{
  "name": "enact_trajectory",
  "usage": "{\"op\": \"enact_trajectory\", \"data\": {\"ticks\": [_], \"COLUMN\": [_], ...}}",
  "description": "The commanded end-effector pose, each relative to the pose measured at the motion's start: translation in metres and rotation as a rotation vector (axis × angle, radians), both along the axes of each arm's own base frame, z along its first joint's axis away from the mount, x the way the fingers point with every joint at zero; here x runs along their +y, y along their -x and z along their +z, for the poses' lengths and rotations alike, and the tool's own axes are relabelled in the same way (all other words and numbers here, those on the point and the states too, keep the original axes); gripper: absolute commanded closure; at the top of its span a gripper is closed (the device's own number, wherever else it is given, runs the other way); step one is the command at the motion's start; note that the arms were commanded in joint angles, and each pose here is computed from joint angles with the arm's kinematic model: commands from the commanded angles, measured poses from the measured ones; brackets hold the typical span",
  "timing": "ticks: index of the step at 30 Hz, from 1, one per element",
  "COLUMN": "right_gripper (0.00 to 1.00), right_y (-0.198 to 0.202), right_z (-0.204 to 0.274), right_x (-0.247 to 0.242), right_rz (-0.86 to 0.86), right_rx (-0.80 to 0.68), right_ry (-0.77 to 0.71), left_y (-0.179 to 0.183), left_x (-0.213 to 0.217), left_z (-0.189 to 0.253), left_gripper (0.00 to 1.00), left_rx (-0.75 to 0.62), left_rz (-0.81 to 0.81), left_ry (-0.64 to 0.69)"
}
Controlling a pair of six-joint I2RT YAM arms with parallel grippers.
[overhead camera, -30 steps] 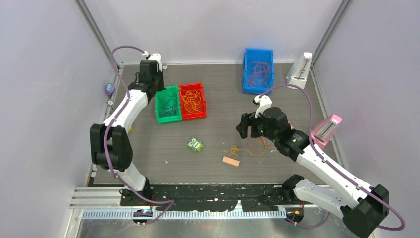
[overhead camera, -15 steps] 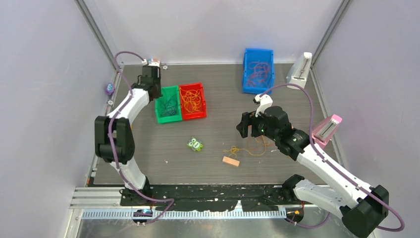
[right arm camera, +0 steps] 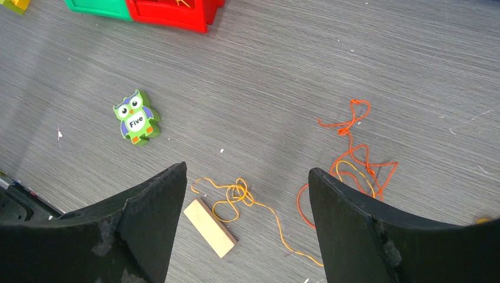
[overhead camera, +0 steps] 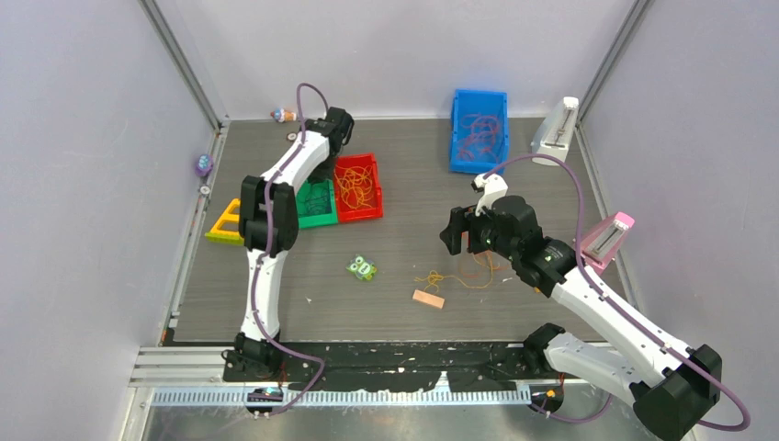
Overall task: Untangle the cables
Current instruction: Place the cable in the bin.
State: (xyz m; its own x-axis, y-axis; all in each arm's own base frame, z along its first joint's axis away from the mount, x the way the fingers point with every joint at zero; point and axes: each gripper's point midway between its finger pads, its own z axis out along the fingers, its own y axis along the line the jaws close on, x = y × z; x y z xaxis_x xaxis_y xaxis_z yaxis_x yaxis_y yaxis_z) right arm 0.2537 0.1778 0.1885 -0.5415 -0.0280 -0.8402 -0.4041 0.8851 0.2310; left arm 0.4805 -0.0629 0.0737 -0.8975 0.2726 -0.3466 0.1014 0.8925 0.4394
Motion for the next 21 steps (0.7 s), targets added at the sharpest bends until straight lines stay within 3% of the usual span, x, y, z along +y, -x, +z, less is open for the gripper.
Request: {"op": "enact_trajectory", "data": {"ticks": [1, 6, 11, 21], "right_gripper": [0.20, 0.20, 0.19, 0.19], "right_y": [-0.003, -0.001, 0.001, 0.004], "right_z": [0.033, 0.036, 0.032, 0.028], "right_x": [-0.001, -0.007, -0.011, -0.006], "right_rz": [0.005, -0.009, -0.014, 0.013], "right_rx": [-0.081, -0.090, -0.087, -0.061], "right_ry": [-0.037, -0.040, -0.036, -0.051], "left_y": [0.020, 0.026, 0.032, 0.024], "left_x": [-0.007, -0.012, -0.004, -0.001], "left_z": [0.002, 0.001, 0.007, 0.079], "left_gripper": [1.00, 0.98, 0.78, 0.48], "left_rx": [0.216, 0.237, 0.221, -0.057], "left_rz": [-0.026, -0.010, 0.044, 0.032], "left_ry": [0.053, 0.102, 0.159, 0.241]}}
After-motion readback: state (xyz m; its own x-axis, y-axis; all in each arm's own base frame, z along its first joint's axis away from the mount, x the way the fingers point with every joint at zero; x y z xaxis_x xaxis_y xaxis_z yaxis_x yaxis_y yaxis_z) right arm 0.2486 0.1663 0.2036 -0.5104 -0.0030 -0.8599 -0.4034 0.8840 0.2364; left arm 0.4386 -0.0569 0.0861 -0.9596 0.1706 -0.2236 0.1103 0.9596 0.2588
